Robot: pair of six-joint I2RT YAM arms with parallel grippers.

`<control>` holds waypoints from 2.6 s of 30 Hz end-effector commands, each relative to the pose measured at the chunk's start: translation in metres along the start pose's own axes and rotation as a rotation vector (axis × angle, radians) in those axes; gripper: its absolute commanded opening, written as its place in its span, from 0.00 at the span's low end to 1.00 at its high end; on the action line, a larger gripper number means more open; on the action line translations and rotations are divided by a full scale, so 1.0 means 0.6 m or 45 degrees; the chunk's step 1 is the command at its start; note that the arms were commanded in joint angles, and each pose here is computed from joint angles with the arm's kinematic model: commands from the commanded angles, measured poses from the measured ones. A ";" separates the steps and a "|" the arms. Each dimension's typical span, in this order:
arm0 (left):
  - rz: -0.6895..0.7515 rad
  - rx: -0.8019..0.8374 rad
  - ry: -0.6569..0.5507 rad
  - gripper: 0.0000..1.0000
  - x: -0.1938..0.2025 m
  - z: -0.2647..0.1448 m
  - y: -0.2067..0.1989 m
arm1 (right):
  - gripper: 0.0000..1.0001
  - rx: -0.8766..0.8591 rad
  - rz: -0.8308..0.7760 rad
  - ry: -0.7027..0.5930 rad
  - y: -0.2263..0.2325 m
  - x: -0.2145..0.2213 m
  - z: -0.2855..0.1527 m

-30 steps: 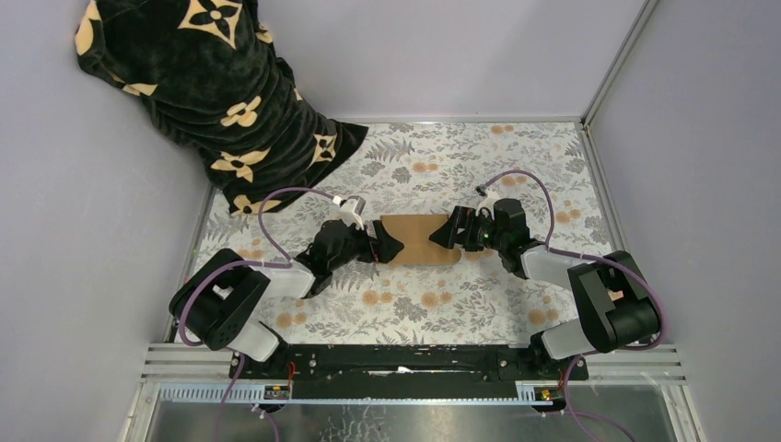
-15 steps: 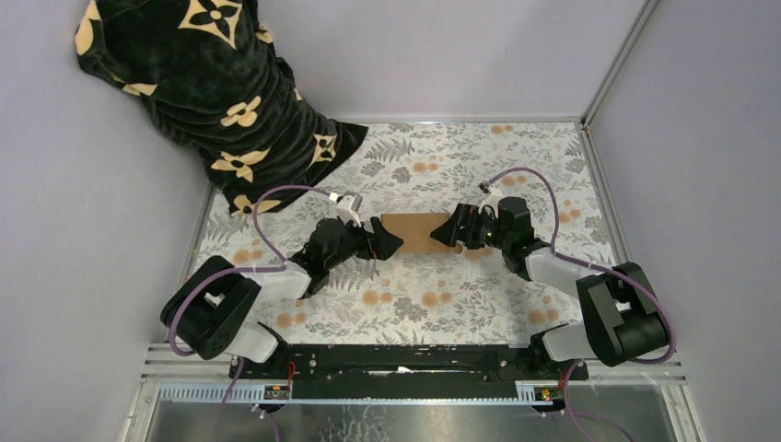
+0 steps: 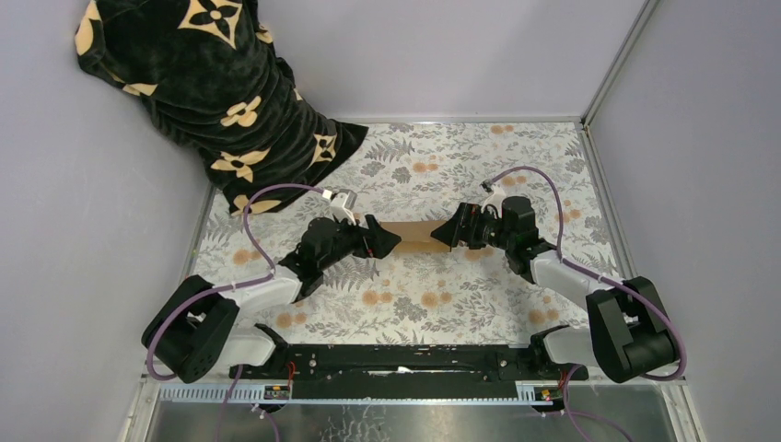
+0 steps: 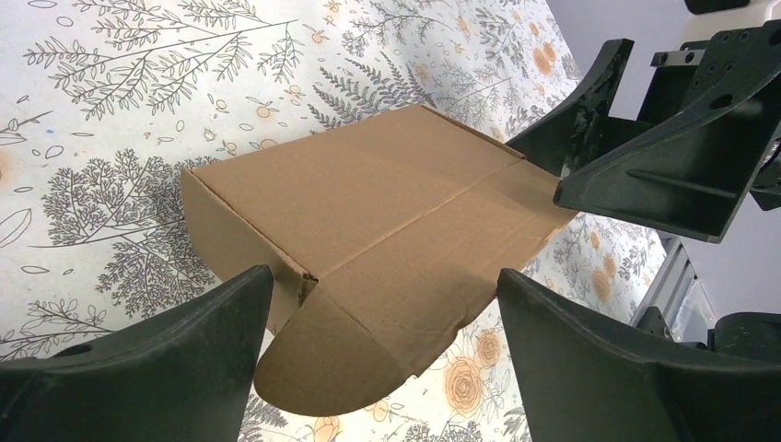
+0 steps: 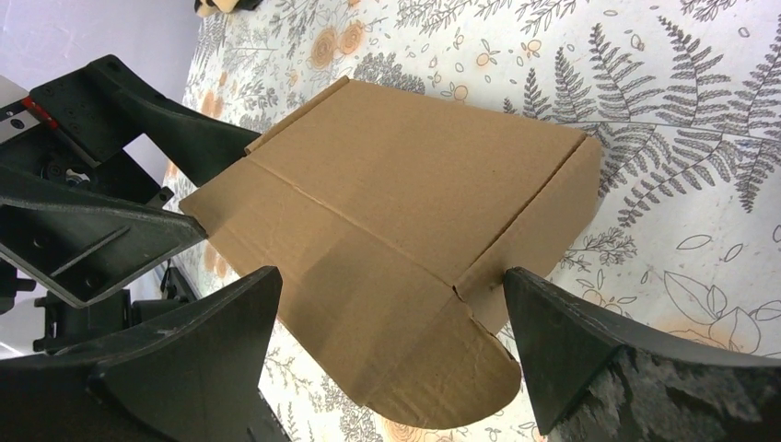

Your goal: Fold the paper box

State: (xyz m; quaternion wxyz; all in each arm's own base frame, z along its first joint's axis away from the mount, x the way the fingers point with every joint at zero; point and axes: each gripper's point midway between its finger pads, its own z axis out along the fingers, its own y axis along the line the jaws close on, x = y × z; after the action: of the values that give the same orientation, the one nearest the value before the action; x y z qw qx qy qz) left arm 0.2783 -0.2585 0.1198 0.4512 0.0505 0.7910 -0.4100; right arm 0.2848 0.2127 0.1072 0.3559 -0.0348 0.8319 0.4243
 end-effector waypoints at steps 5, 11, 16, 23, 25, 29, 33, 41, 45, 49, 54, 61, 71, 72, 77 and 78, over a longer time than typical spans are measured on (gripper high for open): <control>0.012 -0.008 0.020 0.99 -0.014 -0.007 -0.011 | 0.99 -0.099 -0.005 0.001 0.048 -0.031 -0.010; 0.014 -0.012 0.035 0.99 -0.017 -0.010 -0.015 | 1.00 -0.103 -0.002 0.014 0.058 -0.037 -0.014; 0.014 -0.023 0.045 0.99 -0.013 -0.011 -0.012 | 1.00 -0.060 0.001 0.021 0.046 -0.033 -0.012; 0.018 -0.048 0.070 0.99 0.002 -0.015 0.000 | 1.00 -0.026 0.009 0.042 0.021 -0.015 -0.002; 0.015 -0.051 0.078 0.99 0.006 -0.015 0.003 | 1.00 -0.019 0.011 0.046 0.013 -0.012 0.003; 0.008 -0.050 0.098 0.99 0.018 -0.013 0.008 | 1.00 -0.016 0.023 0.060 -0.004 -0.003 0.011; -0.002 -0.050 0.109 0.98 0.028 -0.013 0.014 | 1.00 -0.024 0.037 0.057 -0.016 0.003 0.014; -0.027 -0.055 0.142 0.99 0.052 -0.006 0.027 | 1.00 -0.060 0.062 0.085 -0.027 0.018 0.025; -0.033 -0.050 0.146 0.99 0.055 -0.004 0.027 | 1.00 -0.097 0.079 0.101 -0.024 0.023 0.031; -0.042 -0.049 0.152 0.99 0.060 -0.003 0.029 | 1.00 -0.111 0.088 0.106 -0.024 0.026 0.033; -0.057 -0.040 0.162 0.99 0.068 0.006 0.033 | 1.00 -0.130 0.086 0.108 -0.018 0.023 0.033; -0.064 -0.020 0.162 0.99 0.065 0.004 0.025 | 1.00 -0.173 0.080 0.103 0.001 0.015 0.026; -0.063 0.010 0.151 0.99 0.045 -0.006 0.003 | 1.00 -0.266 0.090 0.117 0.039 0.008 0.005; -0.065 0.014 0.152 0.99 0.044 -0.007 0.001 | 1.00 -0.272 0.090 0.120 0.043 0.007 0.002; -0.073 0.020 0.164 0.99 0.037 -0.012 -0.008 | 1.00 -0.301 0.096 0.129 0.064 0.000 -0.011; -0.075 0.021 0.171 0.99 0.037 -0.013 -0.011 | 1.00 -0.307 0.101 0.131 0.068 -0.002 -0.013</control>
State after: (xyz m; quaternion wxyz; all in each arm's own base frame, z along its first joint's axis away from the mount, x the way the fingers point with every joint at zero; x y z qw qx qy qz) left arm 0.2554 -0.2526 0.0800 0.3757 0.0468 0.8382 -0.3926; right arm 0.2765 0.2234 0.1080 0.2977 -0.0401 0.8158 0.4943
